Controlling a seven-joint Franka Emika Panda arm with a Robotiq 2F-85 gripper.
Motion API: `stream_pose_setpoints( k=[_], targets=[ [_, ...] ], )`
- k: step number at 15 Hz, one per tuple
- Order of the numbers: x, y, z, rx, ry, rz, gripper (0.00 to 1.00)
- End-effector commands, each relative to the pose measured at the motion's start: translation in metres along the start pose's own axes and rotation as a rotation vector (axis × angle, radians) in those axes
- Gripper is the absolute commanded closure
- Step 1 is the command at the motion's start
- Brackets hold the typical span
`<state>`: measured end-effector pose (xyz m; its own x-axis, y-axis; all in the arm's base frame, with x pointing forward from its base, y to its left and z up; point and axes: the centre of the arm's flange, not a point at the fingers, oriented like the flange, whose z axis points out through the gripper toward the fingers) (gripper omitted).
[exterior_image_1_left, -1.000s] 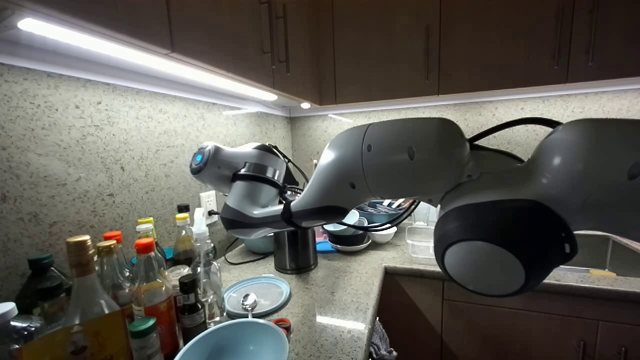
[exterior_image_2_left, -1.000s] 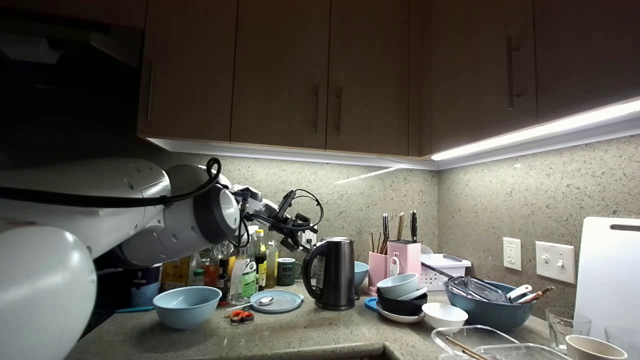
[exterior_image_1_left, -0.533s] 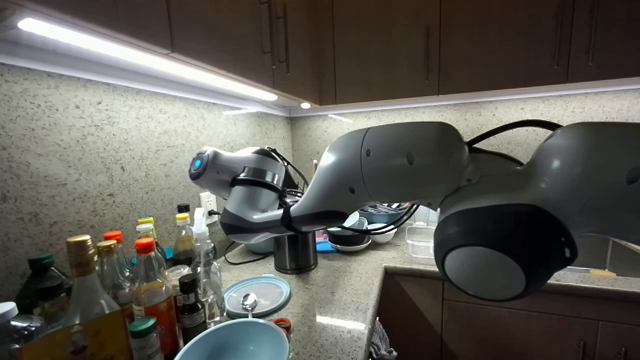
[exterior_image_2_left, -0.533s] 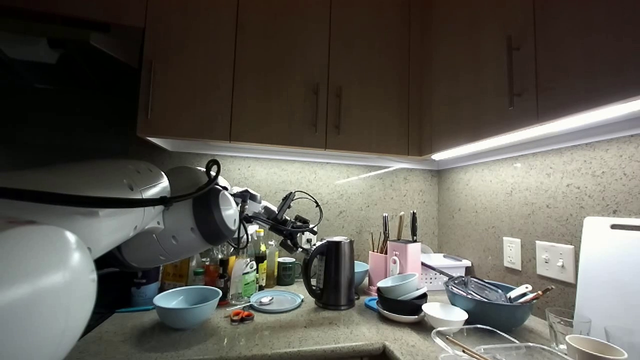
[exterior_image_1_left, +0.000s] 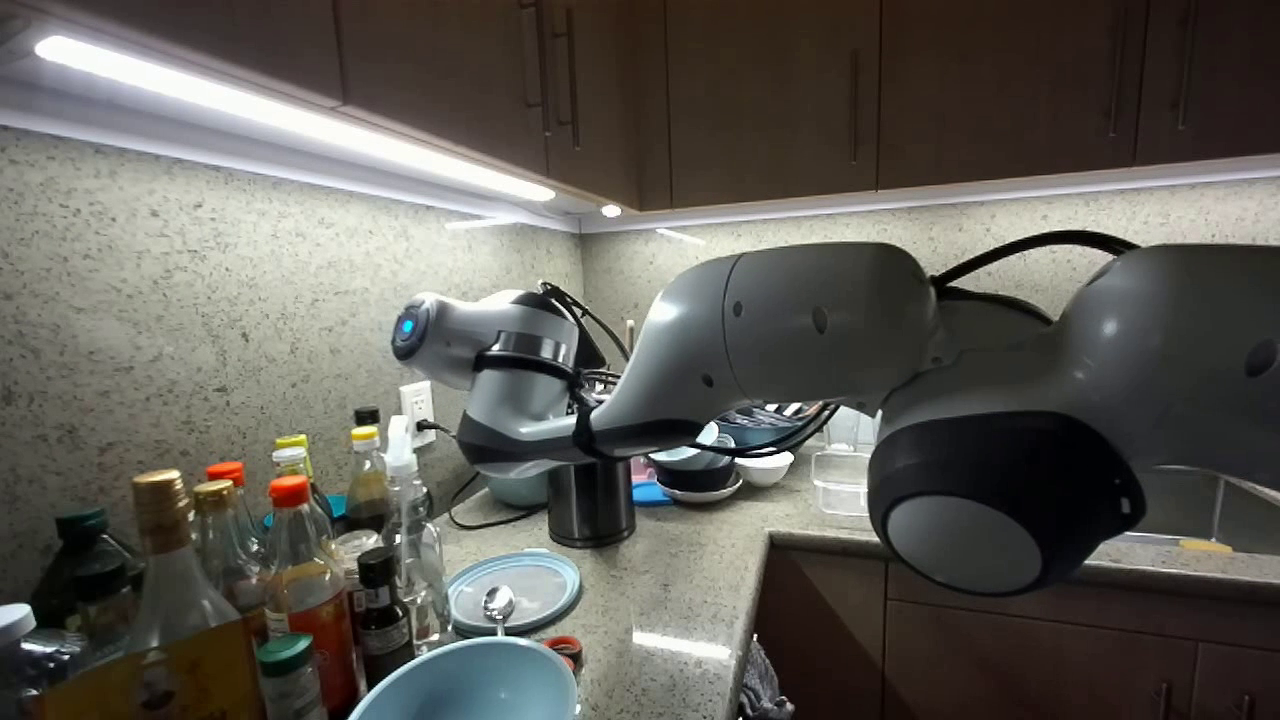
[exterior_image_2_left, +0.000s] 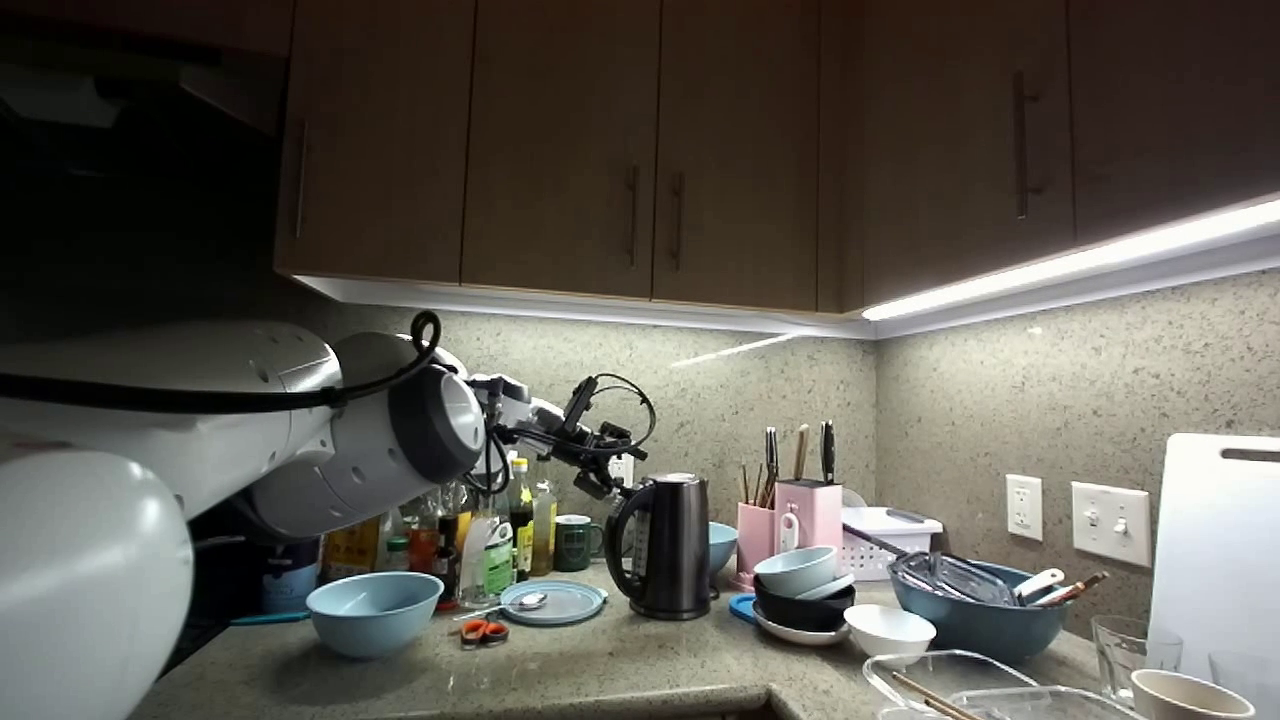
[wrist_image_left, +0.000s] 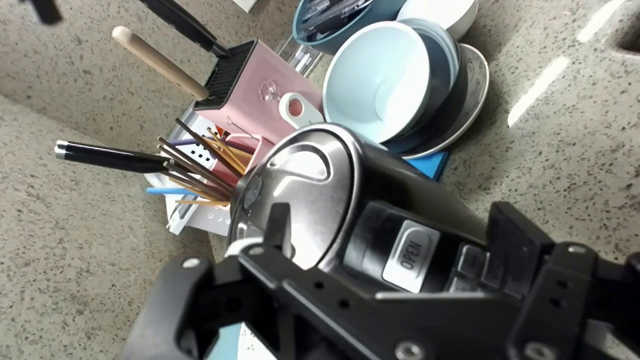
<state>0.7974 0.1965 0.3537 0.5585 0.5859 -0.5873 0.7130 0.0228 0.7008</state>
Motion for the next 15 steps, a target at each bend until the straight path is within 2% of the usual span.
stream_pose_setpoints(
  k=[1,8,12,15],
  targets=[
    [0.049,0.052,0.022,0.004,-0.017,-0.021,0.00],
    [0.059,0.044,0.018,-0.013,-0.002,-0.040,0.00],
    [0.052,0.050,-0.011,-0.010,0.006,-0.026,0.00],
    [0.046,0.057,-0.037,0.035,0.073,-0.021,0.00]
  ],
)
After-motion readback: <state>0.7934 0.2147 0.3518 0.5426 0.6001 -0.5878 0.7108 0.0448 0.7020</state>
